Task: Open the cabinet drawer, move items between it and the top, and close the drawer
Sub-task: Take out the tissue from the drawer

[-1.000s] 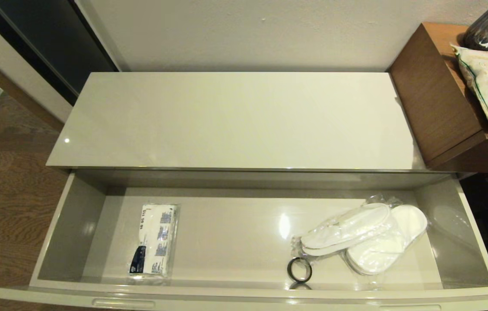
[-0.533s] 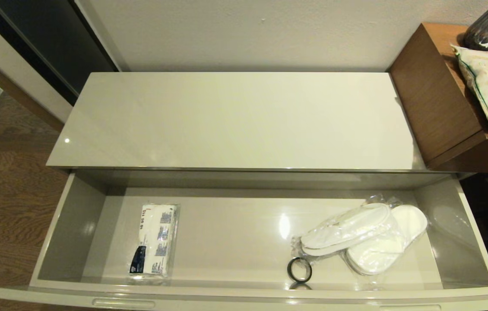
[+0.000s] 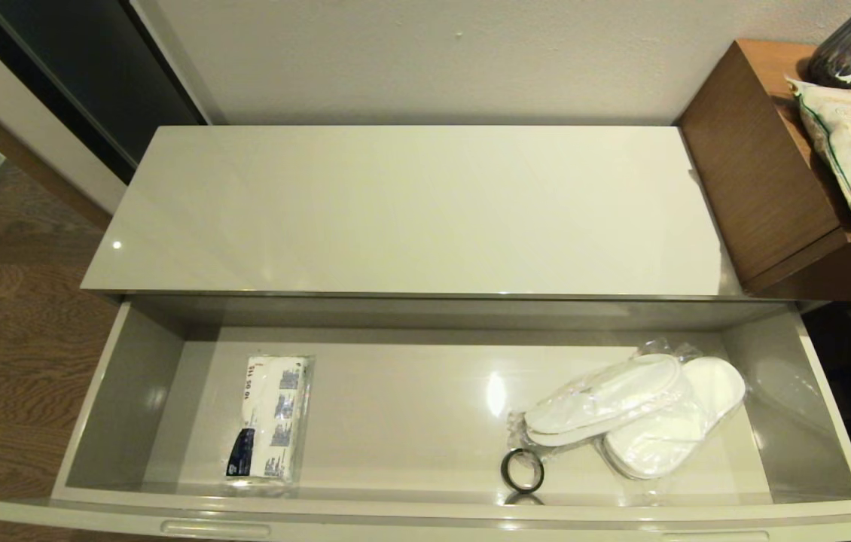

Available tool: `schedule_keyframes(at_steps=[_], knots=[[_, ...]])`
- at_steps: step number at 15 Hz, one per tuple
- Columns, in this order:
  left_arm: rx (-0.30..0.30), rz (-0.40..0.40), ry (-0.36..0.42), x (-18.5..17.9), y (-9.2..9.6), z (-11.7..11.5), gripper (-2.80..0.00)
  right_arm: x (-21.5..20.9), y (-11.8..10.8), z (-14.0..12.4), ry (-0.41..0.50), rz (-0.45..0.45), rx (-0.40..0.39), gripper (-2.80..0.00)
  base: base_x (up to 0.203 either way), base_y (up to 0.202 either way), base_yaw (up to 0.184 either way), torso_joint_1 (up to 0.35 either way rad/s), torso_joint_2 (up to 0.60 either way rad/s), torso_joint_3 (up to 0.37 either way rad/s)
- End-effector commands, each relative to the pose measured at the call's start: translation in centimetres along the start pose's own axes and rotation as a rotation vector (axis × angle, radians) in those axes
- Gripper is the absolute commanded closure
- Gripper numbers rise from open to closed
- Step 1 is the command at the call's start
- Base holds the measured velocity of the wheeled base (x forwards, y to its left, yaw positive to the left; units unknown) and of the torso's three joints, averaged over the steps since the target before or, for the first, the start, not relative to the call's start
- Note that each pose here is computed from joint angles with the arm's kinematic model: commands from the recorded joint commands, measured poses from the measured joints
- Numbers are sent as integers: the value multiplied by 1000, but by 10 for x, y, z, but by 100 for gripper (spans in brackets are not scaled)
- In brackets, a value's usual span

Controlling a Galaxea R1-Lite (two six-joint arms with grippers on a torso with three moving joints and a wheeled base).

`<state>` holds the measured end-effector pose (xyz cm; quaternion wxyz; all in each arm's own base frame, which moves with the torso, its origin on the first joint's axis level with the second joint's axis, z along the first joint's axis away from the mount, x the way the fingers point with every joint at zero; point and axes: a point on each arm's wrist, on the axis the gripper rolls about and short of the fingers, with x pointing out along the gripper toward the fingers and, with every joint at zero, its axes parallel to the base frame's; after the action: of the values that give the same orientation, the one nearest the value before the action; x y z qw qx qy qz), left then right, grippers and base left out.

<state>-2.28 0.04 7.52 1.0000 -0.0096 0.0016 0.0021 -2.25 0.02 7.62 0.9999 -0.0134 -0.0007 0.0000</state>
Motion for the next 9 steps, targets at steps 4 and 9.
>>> schedule_keyframes(at_steps=[4, 9], knots=[[16, 2, 4, 0, 0, -1, 0, 0, 0, 0, 3, 0, 0, 0, 0, 0, 0, 0, 0, 0], [5, 2, 3, 0, 0, -1, 0, 0, 0, 0, 3, 0, -1, 0, 0, 0, 0, 0, 0, 0]])
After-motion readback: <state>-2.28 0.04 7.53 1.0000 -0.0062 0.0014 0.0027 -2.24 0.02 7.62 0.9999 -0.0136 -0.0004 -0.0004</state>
